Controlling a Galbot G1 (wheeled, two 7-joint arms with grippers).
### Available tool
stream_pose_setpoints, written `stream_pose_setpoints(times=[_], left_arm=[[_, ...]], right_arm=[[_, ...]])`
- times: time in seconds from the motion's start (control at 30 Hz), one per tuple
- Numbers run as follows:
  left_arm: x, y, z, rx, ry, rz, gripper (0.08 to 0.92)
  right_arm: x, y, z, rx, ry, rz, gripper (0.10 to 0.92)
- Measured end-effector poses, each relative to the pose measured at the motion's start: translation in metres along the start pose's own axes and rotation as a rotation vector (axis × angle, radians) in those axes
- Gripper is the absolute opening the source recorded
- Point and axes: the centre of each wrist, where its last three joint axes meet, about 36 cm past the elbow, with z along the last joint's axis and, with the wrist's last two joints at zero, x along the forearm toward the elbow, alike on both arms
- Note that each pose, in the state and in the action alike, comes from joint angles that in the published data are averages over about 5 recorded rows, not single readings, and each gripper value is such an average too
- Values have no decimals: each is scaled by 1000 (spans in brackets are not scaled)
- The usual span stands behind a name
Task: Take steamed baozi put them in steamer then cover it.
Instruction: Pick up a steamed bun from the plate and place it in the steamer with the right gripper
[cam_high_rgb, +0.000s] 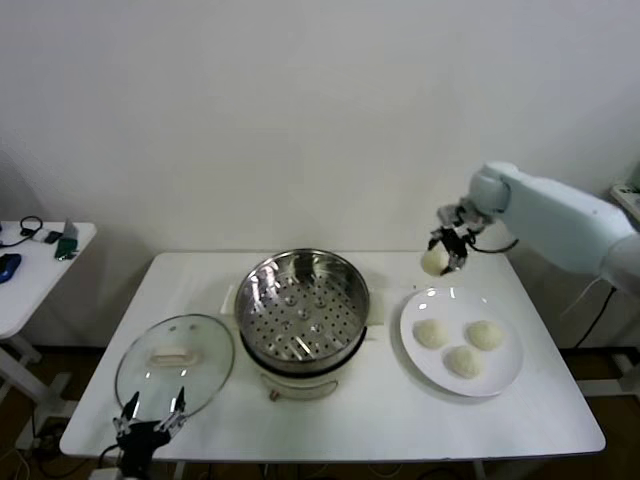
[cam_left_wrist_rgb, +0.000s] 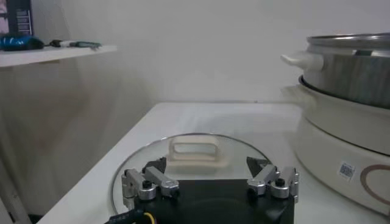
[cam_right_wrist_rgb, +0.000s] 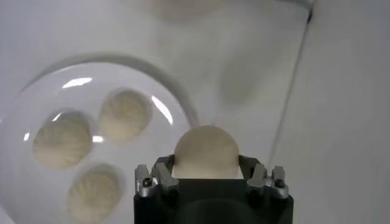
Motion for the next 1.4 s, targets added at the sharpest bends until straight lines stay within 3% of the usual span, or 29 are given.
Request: stream_pose_setpoints(times=[0.2,0.4,0.83,1.4], left_arm=[[-1,0,-2,-10,-4,1,823],[-2,-1,-4,-11,-10,2,823],[-2,0,-13,-15,-31,1,823],[-2,0,-7,-8,-26,-2,823]], right_arm=[[59,-28,-86,301,-28,34,702],[61,-34,-162,561,-48,5,704],[-22,-44,-234,891,-50,-41,704],[-115,-61,-247,975,-52,-40,704]])
